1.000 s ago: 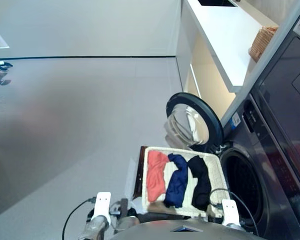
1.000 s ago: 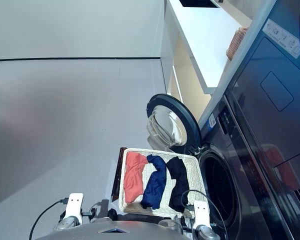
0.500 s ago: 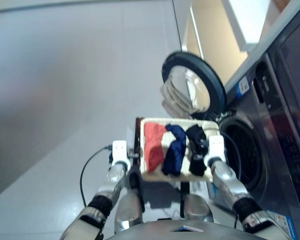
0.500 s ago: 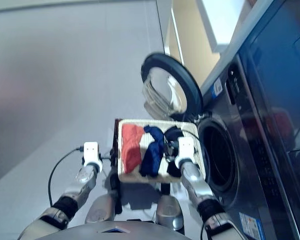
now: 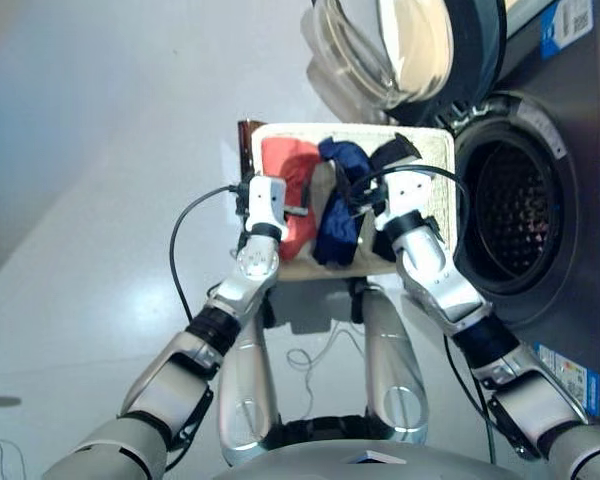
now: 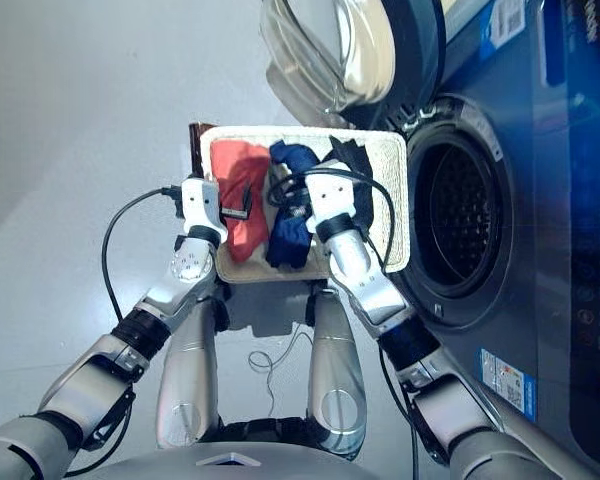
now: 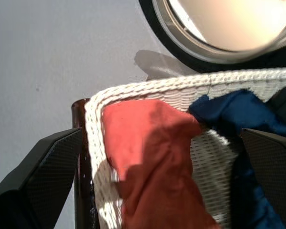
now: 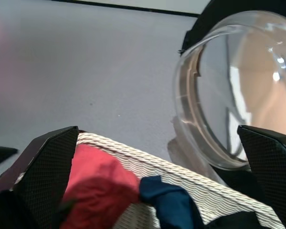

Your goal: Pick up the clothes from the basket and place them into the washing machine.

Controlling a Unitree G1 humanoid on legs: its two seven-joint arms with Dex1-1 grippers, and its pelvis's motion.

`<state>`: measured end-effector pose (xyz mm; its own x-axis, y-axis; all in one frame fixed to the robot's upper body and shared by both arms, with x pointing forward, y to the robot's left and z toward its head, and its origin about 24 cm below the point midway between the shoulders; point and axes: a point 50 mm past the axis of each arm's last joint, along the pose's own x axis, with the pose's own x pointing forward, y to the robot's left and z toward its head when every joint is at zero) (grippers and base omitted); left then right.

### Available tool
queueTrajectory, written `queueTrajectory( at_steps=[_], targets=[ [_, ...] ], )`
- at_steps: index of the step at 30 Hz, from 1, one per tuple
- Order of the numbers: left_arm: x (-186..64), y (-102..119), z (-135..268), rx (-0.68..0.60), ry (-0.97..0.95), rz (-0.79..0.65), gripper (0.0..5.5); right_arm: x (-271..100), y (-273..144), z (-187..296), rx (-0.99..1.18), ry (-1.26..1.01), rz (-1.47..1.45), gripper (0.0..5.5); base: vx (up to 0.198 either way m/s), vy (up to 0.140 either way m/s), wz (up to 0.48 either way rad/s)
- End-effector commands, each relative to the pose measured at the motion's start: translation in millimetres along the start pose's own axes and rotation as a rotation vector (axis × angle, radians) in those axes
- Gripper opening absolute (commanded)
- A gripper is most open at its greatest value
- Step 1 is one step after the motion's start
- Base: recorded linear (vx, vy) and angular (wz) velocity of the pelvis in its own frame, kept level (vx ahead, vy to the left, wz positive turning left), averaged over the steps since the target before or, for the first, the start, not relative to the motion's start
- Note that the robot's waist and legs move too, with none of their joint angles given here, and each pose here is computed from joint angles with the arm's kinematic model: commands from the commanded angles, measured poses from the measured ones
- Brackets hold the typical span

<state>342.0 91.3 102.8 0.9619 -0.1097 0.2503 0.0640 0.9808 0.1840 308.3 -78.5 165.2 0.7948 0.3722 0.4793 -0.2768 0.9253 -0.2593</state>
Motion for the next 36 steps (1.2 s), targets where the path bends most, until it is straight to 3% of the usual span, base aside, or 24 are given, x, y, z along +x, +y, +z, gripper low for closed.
queueTrajectory(
  at_steps=[1,3,19,26,36],
  targets=[
    [9,-14,35,-0.019,-0.168,-0.018,5.5,12,15,52,0.067,-0.268,0.02,5.5,0.0,0.0,0.0],
    [14,-13,44,0.055,-0.217,-0.018,5.5,16,21,58,0.071,-0.3,0.043,5.5,0.0,0.0,0.0],
    [41,5,26,-0.02,-0.031,0.127,5.5,31,47,82,0.165,-0.379,0.134,5.5,0.0,0.0,0.0],
    [47,7,13,-0.189,0.101,0.197,5.5,29,54,83,0.21,-0.367,0.168,5.5,0.024,-0.005,-0.022],
    [48,7,3,-0.244,0.183,0.215,5.5,28,54,82,0.236,-0.348,0.188,5.5,0.009,-0.002,-0.005]
  ],
)
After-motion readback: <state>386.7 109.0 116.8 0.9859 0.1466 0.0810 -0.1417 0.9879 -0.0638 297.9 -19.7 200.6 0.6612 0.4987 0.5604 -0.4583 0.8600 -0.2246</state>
